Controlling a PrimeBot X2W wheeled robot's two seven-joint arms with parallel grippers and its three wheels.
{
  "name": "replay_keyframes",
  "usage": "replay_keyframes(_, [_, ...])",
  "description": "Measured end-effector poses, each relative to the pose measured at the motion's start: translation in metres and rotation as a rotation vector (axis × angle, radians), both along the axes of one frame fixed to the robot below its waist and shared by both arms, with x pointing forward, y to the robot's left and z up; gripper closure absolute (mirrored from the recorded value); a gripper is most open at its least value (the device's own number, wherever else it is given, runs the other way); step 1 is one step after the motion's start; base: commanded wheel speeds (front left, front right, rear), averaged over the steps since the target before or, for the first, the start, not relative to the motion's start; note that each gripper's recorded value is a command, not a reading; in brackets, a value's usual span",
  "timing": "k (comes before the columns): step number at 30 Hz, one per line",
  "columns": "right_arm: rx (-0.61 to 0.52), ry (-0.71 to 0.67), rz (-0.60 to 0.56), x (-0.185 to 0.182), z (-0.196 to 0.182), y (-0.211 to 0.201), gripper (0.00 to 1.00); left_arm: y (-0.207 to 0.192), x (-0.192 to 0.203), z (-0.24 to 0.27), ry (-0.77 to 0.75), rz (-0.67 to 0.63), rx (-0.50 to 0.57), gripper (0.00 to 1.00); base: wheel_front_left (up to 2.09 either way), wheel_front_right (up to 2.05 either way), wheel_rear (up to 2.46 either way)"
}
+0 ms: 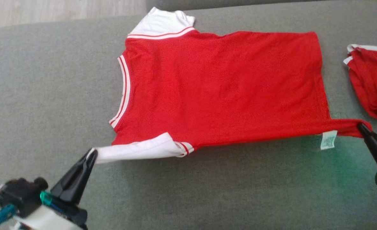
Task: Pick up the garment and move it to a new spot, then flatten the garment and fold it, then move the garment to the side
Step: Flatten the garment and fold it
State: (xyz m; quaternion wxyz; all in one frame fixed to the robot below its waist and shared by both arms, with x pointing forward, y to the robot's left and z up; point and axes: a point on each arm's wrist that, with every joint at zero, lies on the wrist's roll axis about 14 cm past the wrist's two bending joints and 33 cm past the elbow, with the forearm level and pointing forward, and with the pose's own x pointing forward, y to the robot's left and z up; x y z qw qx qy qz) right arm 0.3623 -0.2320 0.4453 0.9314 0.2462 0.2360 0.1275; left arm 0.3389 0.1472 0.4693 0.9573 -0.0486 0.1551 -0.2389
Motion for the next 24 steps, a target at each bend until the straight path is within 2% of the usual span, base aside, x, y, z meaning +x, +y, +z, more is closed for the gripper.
replay_keyframes(4, [0.01, -0.002, -0.023, 0.01, -0.003, -0.003, 1.0, -0.004, 0.025, 0.009, -0.052, -0.019, 0.026, 1.0, 0.0, 0.0, 0.0])
replay_keyframes(6, [0.016, -0.019, -0.048, 0.025, -0.003, -0.005, 1.0, -0.007, 0.046, 0.014, -0.101, -0.028, 0.042, 1.0, 0.0, 0.0, 0.0])
replay_keyframes(7, [0.024, -0.039, -0.062, 0.042, -0.004, -0.003, 1.0, -0.016, 0.069, 0.018, -0.143, -0.036, 0.035, 1.0, 0.0, 0.0, 0.0])
replay_keyframes(12, [0.011, -0.057, -0.046, 0.085, -0.009, 0.006, 1.0, -0.028, 0.121, 0.014, -0.226, -0.076, 0.1, 1.0, 0.0, 0.0, 0.0])
replay_keyframes(16, [-0.012, -0.037, -0.036, 0.105, -0.023, 0.011, 1.0, -0.032, 0.155, 0.004, -0.263, -0.084, 0.143, 1.0, 0.0, 0.0, 0.0])
replay_keyframes(17, [-0.012, -0.037, -0.036, 0.105, -0.023, 0.011, 0.92, -0.032, 0.155, 0.004, -0.263, -0.084, 0.143, 1.0, 0.0, 0.0, 0.0])
replay_keyframes(18, [-0.017, -0.027, -0.037, 0.107, -0.027, 0.011, 0.24, -0.032, 0.16, 0.001, -0.269, -0.087, 0.156, 0.95, 0.0, 0.0, 0.0])
replay_keyframes(19, [-0.018, -0.017, -0.041, 0.107, -0.031, 0.011, 0.0, -0.032, 0.164, -0.002, -0.271, -0.087, 0.162, 0.51, 0.0, 0.0, 0.0])
replay_keyframes(20, [-0.021, -0.011, -0.046, 0.107, -0.034, 0.01, 0.0, -0.032, 0.167, -0.006, -0.266, -0.084, 0.163, 0.0, 0.0, 0.0, 0.0])
replay_keyframes(24, [-0.039, -0.039, -0.059, 0.106, -0.031, 0.007, 0.0, -0.036, 0.166, -0.018, -0.236, -0.059, 0.127, 0.0, 0.0, 0.0, 0.0])
